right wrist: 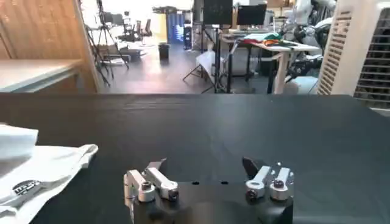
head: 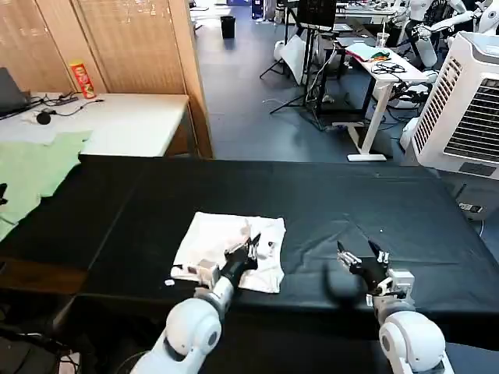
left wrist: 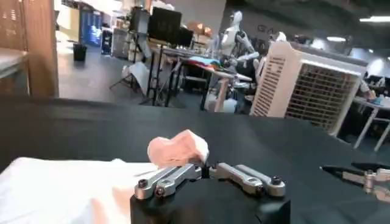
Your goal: Fold and organize the clothes.
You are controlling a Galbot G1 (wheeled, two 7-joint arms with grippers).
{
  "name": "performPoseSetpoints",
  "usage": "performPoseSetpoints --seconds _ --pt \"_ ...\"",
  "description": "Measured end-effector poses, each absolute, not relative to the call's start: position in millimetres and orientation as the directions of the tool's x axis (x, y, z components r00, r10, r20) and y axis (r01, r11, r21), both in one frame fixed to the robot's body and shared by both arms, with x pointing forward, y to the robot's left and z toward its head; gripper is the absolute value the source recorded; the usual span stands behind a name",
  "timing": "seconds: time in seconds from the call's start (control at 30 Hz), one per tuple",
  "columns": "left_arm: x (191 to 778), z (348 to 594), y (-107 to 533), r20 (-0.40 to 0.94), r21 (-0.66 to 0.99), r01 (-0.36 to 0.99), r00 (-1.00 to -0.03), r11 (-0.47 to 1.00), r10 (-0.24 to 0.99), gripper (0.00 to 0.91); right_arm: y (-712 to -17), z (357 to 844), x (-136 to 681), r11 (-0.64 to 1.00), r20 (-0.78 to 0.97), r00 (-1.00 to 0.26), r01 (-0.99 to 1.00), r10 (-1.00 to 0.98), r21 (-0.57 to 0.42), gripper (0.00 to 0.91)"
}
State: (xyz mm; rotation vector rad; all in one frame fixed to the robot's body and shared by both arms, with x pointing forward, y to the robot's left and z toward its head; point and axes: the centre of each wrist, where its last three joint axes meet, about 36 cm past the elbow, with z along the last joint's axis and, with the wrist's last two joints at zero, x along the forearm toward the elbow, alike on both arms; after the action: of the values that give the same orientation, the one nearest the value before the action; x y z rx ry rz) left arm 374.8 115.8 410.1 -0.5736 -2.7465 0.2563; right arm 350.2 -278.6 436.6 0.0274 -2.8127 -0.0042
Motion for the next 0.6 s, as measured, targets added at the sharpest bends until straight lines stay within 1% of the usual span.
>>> performPoseSetpoints --seconds 0.1,0.2,0.27,0.33,0.5,0.6 --pt "371 409 108 0.268 -0.269 0.367 -0.859 0.890 0.435 0.878 -277 438 353 0.999 0.314 -0.949 -0.039 -0.038 0.005 0.878" --pt "369 410 101 0.235 -0.345 0.370 -0.856 0.863 0.461 0.878 -275 437 357 0.998 0.309 -0.949 -0.066 -0.066 0.008 0.878" --pt "369 413 98 0.208 -0.398 0.365 -0.858 0.842 0.470 0.878 -271 436 362 0.995 0.307 -0.947 -0.099 -0.097 0.011 0.878" --pt "369 418 100 0.187 -0.417 0.362 -0.863 0.834 0.469 0.878 -267 434 366 0.990 0.305 -0.943 -0.137 -0.135 0.017 0.878" --pt "369 433 127 0.140 -0.353 0.353 -0.896 0.867 0.422 0.878 -247 432 380 0.964 0.290 -0.920 -0.262 -0.263 0.043 0.878" --pt "371 433 158 0.152 -0.276 0.310 -0.921 0.910 0.359 0.878 -228 428 391 0.942 0.289 -0.898 -0.334 -0.332 0.044 0.878"
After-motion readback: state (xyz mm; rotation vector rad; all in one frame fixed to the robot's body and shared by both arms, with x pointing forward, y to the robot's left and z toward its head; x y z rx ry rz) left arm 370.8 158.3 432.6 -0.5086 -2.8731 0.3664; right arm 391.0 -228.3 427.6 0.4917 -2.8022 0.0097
